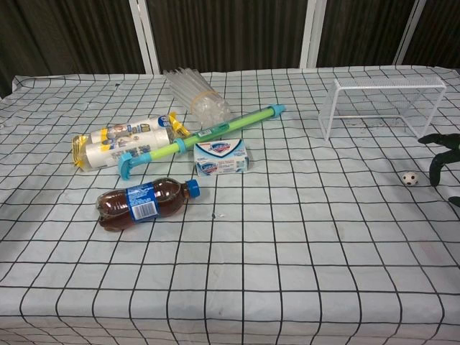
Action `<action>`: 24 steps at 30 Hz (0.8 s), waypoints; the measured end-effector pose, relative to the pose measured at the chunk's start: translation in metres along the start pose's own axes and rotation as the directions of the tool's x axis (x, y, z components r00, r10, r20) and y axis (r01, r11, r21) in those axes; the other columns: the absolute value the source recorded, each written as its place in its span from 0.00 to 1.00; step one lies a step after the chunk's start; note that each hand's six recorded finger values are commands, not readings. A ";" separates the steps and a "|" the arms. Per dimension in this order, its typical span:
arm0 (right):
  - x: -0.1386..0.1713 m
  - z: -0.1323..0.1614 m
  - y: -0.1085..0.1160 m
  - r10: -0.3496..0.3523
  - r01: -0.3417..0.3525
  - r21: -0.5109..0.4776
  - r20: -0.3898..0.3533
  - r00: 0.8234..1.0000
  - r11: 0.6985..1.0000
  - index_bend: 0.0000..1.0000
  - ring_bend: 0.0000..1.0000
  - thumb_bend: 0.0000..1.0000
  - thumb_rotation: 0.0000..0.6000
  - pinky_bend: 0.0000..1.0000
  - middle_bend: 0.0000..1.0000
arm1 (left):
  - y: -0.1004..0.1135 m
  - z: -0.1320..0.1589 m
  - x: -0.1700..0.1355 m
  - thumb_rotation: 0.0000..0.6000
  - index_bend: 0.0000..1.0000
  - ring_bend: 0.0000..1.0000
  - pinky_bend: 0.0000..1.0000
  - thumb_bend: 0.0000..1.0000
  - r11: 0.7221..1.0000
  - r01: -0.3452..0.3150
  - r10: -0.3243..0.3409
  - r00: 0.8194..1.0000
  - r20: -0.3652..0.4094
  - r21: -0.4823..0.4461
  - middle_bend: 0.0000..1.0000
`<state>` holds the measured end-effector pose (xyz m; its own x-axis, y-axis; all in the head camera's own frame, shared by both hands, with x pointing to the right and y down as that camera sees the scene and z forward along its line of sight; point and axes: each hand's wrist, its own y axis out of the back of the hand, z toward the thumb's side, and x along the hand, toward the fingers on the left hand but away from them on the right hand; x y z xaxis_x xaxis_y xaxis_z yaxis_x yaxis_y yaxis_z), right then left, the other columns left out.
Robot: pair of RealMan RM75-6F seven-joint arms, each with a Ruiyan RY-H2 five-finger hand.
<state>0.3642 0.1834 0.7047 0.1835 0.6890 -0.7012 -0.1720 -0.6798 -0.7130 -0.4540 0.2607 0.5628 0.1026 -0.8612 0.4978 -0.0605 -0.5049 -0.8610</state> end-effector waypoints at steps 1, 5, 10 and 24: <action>0.000 0.000 0.000 0.001 -0.001 0.000 0.001 1.000 1.000 0.52 0.00 0.52 1.00 0.00 0.00 | 0.000 0.000 0.000 1.00 0.01 0.00 0.06 0.40 1.000 0.000 0.000 1.000 -0.001 0.000 0.00; -0.001 0.001 0.000 0.004 -0.004 0.004 -0.002 1.000 1.000 0.51 0.00 0.52 1.00 0.00 0.00 | 0.000 -0.001 0.000 1.00 0.01 0.00 0.05 0.40 1.000 0.000 0.000 1.000 -0.005 -0.001 0.00; -0.002 0.002 -0.002 0.015 -0.015 0.007 -0.004 1.000 1.000 0.50 0.00 0.52 1.00 0.00 0.00 | 0.001 -0.002 0.000 1.00 0.01 0.00 0.05 0.40 1.000 -0.003 0.003 1.000 -0.007 0.001 0.00; -0.020 -0.001 -0.001 0.047 -0.046 -0.015 0.070 0.996 0.999 0.00 0.00 0.52 1.00 0.00 0.00 | 0.001 0.001 0.000 1.00 0.01 0.00 0.06 0.40 1.000 -0.006 0.006 1.000 0.003 0.000 0.00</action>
<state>0.3622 0.1703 0.7194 0.1071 0.6725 -0.7323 -0.1659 -0.7141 -0.6801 -0.4535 0.2599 0.5615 0.1052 -0.8640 0.4923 -0.0609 -0.4998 -0.8640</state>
